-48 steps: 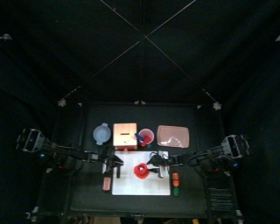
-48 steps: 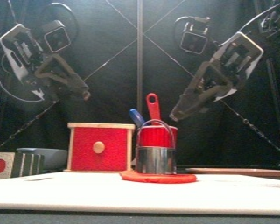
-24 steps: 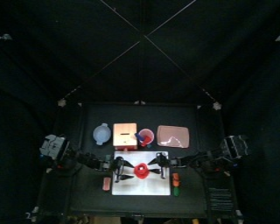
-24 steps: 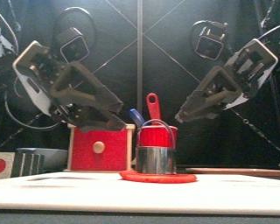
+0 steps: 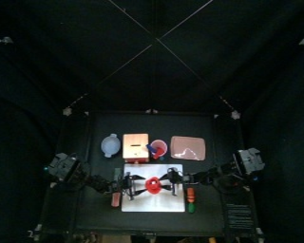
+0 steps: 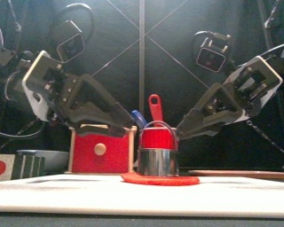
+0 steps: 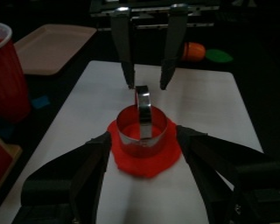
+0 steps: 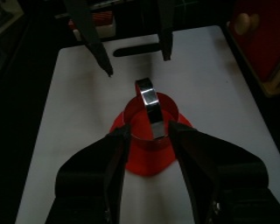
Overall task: Get the cutter from the drawer then cut the dough then place the extra dough in the bowl
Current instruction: Cut the dough
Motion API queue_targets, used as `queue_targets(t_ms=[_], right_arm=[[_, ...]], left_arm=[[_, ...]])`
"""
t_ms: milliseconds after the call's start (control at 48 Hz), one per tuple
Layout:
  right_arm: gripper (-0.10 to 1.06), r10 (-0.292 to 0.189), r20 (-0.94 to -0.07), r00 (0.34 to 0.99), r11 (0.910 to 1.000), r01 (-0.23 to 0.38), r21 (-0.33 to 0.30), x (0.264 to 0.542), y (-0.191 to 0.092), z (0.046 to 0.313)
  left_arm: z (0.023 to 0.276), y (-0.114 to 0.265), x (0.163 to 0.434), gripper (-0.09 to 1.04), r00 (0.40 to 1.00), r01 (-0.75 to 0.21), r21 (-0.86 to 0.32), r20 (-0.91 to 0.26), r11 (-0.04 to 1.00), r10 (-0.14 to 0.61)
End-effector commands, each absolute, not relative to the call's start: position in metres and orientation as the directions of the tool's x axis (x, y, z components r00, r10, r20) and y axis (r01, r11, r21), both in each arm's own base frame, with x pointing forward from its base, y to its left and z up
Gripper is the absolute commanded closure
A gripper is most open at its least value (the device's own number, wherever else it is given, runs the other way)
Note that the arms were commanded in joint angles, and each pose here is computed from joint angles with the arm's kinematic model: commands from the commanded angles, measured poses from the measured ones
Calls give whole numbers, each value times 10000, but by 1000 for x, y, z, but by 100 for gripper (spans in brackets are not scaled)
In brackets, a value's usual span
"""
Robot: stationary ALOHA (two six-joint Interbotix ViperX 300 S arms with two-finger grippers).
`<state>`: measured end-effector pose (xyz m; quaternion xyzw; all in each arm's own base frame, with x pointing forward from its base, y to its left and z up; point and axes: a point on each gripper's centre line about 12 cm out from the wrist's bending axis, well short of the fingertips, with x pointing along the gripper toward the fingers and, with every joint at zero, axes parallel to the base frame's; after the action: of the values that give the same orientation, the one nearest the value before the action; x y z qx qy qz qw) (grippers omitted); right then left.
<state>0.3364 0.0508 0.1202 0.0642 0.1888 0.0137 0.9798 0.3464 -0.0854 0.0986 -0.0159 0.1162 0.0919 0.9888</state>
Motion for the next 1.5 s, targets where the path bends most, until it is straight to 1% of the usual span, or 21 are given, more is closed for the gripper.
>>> queue_targets(t_ms=[21,188,417,688,1062,1500], right_arm=[[19,439,-3302,9429,9899,34,1415,342,50,131],[20,391,-3220,9459,9901,69,1405,343,49,131],[20,390,-3377,9405,9910,69,1335,346,50,125],[20,375,-3391,9400,9910,86,1332,347,50,124],[20,361,-3377,9406,9914,89,1307,348,49,124],[21,384,-3430,9386,9921,52,1253,352,50,121]], left_arm=[[106,-86,353,2,9616,-1947,-205,-2013,9806,1867],[101,-89,359,2,9614,-1922,-162,-2039,9812,1849],[99,-88,364,3,9609,-1970,-161,-2019,9803,1897],[100,-83,370,14,9600,-2083,-159,-1944,9779,2014],[97,-76,374,15,9553,-2254,-142,-1993,9742,2182],[95,-77,376,16,9547,-2247,-135,-2034,9743,2173]])
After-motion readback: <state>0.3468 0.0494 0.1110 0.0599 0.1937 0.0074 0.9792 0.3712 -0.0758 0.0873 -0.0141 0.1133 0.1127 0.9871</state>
